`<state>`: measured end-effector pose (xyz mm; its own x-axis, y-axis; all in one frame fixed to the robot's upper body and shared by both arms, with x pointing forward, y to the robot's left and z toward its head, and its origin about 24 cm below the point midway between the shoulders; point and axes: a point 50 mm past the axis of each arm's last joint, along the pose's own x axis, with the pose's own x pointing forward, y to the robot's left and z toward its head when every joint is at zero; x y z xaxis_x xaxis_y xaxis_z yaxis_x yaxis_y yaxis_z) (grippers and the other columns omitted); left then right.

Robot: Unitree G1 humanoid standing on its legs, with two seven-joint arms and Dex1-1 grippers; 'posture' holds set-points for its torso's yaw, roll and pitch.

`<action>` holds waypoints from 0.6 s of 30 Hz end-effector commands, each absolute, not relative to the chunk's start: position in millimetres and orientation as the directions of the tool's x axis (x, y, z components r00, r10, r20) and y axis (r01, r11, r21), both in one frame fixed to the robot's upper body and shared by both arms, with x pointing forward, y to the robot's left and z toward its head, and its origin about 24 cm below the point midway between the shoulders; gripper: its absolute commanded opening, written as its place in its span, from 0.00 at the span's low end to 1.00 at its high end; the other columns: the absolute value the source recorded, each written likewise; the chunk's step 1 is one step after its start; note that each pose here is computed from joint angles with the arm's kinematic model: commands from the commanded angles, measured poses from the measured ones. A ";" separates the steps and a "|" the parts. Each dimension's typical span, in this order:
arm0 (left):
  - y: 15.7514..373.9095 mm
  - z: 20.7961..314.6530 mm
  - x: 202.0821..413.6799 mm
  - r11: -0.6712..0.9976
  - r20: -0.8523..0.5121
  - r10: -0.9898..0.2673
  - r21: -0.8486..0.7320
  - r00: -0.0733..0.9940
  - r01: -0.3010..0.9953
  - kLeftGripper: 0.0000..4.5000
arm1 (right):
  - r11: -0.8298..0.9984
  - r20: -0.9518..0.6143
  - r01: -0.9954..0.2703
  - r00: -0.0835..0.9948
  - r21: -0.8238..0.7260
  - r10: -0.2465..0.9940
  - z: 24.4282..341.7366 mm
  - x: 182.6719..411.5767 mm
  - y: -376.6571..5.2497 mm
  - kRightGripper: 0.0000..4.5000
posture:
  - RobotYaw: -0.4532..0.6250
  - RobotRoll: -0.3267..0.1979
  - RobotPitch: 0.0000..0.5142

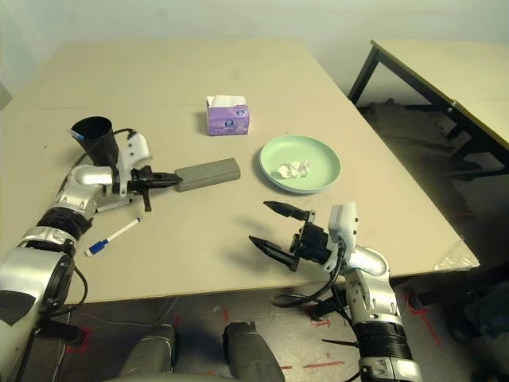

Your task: Organize and tidy the items on the table.

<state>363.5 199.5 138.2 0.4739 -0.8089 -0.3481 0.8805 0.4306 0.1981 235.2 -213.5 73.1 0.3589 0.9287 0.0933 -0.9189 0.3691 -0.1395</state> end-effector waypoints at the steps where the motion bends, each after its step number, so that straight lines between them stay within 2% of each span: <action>1: 213.4 146.3 347.6 0.462 -0.421 -0.779 0.116 0.465 0.879 0.43 | 0.277 0.050 -0.948 0.272 -0.155 0.961 73.2 229.6 -205.6 1.00 | 0.33 0.62 0.20; 4: 224.9 160.7 333.1 0.500 -0.485 -0.720 0.135 0.496 0.856 0.64 | 0.232 0.046 -0.962 0.228 -0.147 0.973 75.1 229.6 -198.0 1.00 | 0.35 0.62 0.20; 8: 233.1 172.2 311.3 0.461 -0.641 -0.622 0.165 0.450 0.872 0.98 | 0.168 0.033 -0.975 0.165 -0.145 0.986 77.9 230.4 -187.9 1.00 | 0.36 0.62 0.20; 14: 227.6 183.5 276.5 0.330 -0.804 -0.530 0.097 0.270 0.939 1.00 | 0.099 0.040 -0.986 0.094 -0.137 0.995 83.9 230.9 -171.4 1.00 | 0.37 0.62 0.20; 18: 225.2 184.8 267.3 0.297 -0.846 -0.491 0.064 0.210 0.953 1.00 | 0.088 0.043 -0.987 0.083 -0.132 0.996 85.6 230.8 -166.5 1.00 | 0.37 0.62 0.19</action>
<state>271.0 227.8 188.5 0.2440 -0.5067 -0.8268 0.9457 0.3132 0.0872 231.4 -170.8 84.5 0.1005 0.9938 0.0468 -0.9856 0.1059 -0.1321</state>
